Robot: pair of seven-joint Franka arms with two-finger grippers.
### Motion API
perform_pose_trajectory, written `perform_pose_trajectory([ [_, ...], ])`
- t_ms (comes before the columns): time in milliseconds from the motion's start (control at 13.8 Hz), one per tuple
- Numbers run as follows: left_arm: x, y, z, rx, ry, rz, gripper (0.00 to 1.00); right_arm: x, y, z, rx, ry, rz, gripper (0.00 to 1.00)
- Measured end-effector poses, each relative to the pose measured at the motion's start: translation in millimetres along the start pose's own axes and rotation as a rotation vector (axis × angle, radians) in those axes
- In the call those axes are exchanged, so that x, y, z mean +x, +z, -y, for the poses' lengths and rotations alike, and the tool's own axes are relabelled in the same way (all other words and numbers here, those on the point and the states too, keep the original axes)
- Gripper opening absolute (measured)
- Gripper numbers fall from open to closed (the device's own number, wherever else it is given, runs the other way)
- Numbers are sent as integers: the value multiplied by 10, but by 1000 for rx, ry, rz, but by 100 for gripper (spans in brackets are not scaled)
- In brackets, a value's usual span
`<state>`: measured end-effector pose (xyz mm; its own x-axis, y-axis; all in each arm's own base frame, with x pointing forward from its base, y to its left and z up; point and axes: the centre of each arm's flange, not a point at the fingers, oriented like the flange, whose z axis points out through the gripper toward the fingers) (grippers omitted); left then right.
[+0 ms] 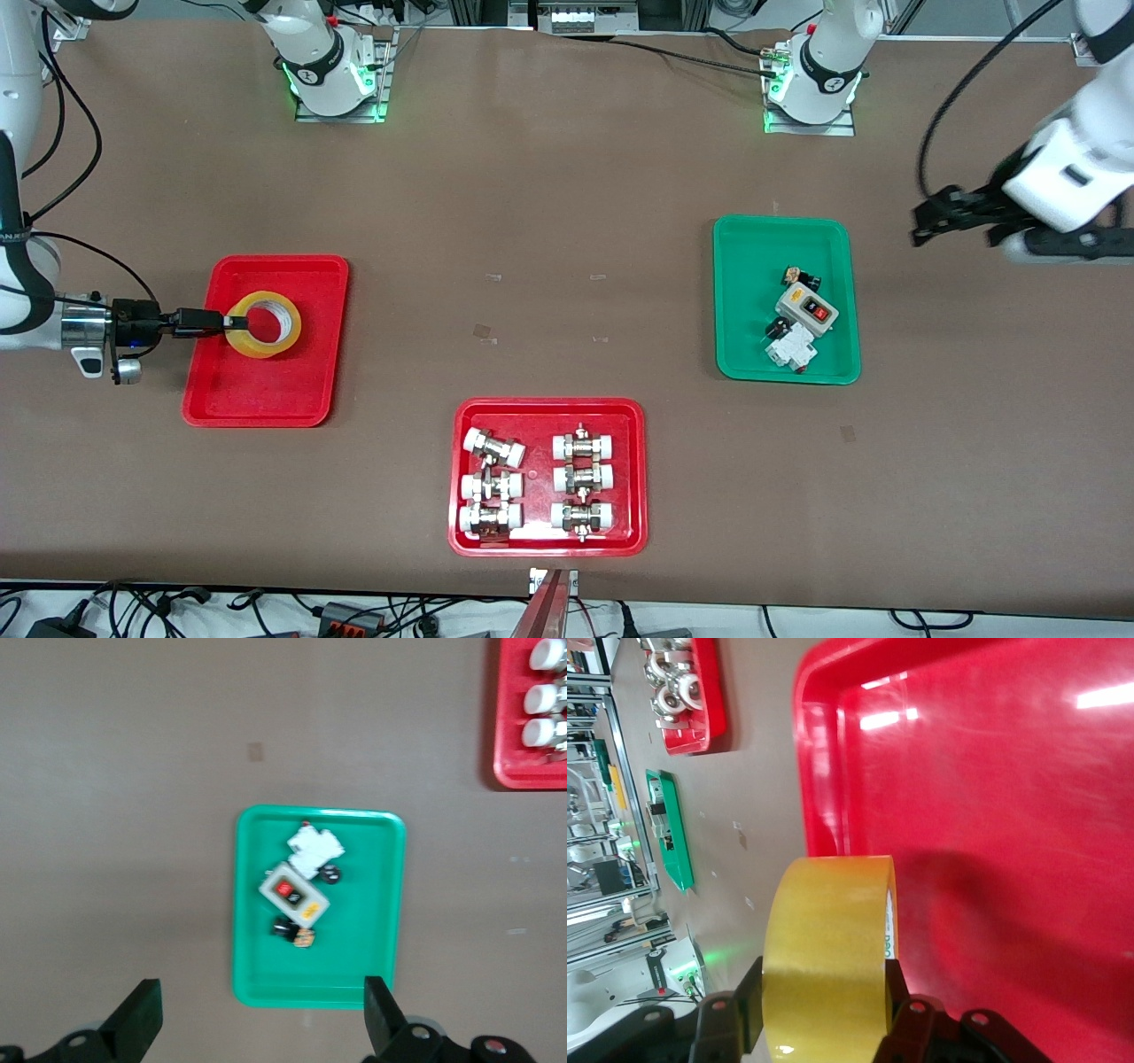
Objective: Left arm passes tape to right arm into tray
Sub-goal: 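Lower the tape into the red tray and open the right gripper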
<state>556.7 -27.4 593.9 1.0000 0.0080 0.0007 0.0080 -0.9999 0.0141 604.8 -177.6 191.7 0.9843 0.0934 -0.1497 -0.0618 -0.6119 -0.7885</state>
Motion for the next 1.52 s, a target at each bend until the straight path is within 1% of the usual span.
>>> perform_pose_trajectory([
  [145,-36,-68,238,10,32,-12,100,16,108,-94,34,0,-6,55],
  [290,-71,-148,477,29,46,-28,100,64,161,-56,64,-3,-21,55],
  [435,-105,-281,650,41,34,-73,100,76,175,-36,73,-14,-22,54],
  [581,-127,-366,638,43,36,-101,100,57,205,-113,80,-27,-20,54],
  [726,-132,-387,578,43,43,-107,100,34,220,-186,100,-32,-26,54],
  [944,-128,-441,529,42,26,-121,100,21,201,-205,103,-31,-29,54],
  [1016,-131,-485,513,42,20,-127,100,22,195,-206,101,-32,-29,61],
  [1089,-141,-516,500,41,17,-129,100,30,175,-203,89,-39,-25,69],
  [1161,-154,-535,491,41,17,-126,100,55,117,-183,60,-55,-16,80],
  [1234,-164,-544,485,41,16,-125,100,94,32,-153,18,-76,-7,92],
  [1306,-169,-549,472,41,15,-124,100,139,-57,-118,-32,-98,0,99],
  [1379,-170,-547,442,40,11,-123,100,178,-121,-83,-79,-117,7,100],
  [1452,-170,-542,398,40,8,-120,100,207,-156,-50,-113,-132,14,100],
  [1524,-170,-538,356,39,7,-119,100,227,-169,-22,-130,-141,18,100],
])
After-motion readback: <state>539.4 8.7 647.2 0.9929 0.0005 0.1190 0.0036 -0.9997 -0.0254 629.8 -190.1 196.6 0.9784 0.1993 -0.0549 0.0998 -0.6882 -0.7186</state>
